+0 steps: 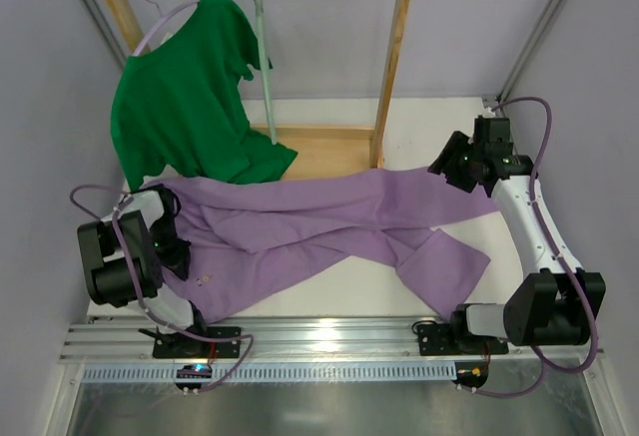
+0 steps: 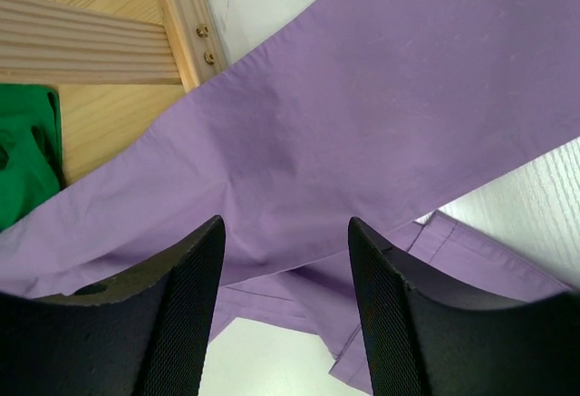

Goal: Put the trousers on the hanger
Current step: Fold the trousers

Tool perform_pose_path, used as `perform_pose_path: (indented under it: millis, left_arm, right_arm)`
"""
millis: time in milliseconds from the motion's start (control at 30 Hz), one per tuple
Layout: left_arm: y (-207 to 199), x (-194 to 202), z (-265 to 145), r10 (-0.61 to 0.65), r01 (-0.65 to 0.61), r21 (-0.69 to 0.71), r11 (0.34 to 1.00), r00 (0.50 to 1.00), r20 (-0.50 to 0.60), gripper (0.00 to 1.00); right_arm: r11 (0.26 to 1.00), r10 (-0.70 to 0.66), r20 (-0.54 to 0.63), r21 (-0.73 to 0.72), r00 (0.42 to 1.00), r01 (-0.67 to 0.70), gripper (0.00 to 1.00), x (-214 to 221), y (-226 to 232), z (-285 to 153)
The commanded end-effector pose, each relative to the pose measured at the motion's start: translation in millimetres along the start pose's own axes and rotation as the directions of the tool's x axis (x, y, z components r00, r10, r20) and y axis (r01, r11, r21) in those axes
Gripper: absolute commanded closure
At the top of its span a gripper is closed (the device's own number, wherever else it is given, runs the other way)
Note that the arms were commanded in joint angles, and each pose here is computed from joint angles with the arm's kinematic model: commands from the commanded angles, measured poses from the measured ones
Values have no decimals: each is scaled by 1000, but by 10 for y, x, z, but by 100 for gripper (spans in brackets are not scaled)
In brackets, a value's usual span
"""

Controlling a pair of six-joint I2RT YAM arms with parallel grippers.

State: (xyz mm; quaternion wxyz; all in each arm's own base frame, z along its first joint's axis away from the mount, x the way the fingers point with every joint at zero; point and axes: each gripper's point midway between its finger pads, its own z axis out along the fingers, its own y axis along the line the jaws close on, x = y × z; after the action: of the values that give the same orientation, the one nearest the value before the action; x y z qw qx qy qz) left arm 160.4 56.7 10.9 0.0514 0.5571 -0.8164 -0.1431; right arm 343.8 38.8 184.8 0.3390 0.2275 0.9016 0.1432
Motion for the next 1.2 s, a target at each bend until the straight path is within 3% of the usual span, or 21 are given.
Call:
perform_pose_path:
  millis: [0, 100, 167, 333, 433, 567, 733, 900, 1000, 1033, 1167]
  left_arm:
    - [22, -433, 29, -3, 15, -82, 996, 990, 141, 93]
    - [-26, -570, 23, 8, 4, -79, 997, 987, 160, 94]
    - [-80, -681, -45, 14, -1, -67, 998, 981, 193, 94]
    - [-110, -860, -175, 25, -10, -62, 998, 968, 250, 89]
    - [-157, -842, -265, 6, -3, -12, 1000, 971, 241, 83]
    - [-229, -726, -427, -41, 15, 117, 993, 974, 222, 77]
    - [-232, -513, -480, -89, 36, 253, 967, 975, 202, 71]
    - [-271, -208, -364, -88, 49, 327, 944, 991, 105, 67]
    - [-275, -127, -319, -58, 42, 293, 955, 997, 48, 68]
    - [-286, -123, -337, -47, 35, 288, 957, 998, 35, 69]
    - [-369, 23, -285, 0, 11, 303, 953, 999, -35, 67]
  right_arm:
    - [996, 88, 8, 0, 996, -88, 39, -80, -19, -67]
    - [973, 228, -66, 62, 971, -224, 37, 130, -228, 23]
    - [929, 368, -132, 105, 920, -356, 37, 354, -385, 108]
    - [801, 547, -111, 357, 830, -481, 37, 685, -829, 100]
    - [727, 598, -76, 472, 798, -499, 38, 769, -1031, 7]
    - [668, 656, -51, 505, 753, -547, 43, 948, -1081, -32]
    - [628, 626, 32, 572, 779, -528, 44, 998, -1198, -119]
    - [525, 702, 88, 607, 707, -597, 42, 1161, -1230, -183]
    - [550, 684, 85, 592, 725, -588, 41, 1116, -1121, -79]
    - [603, 642, 50, 582, 765, -545, 40, 1111, -971, -39]
    - [692, 497, -66, 632, 865, -350, 39, 1291, -714, 141]
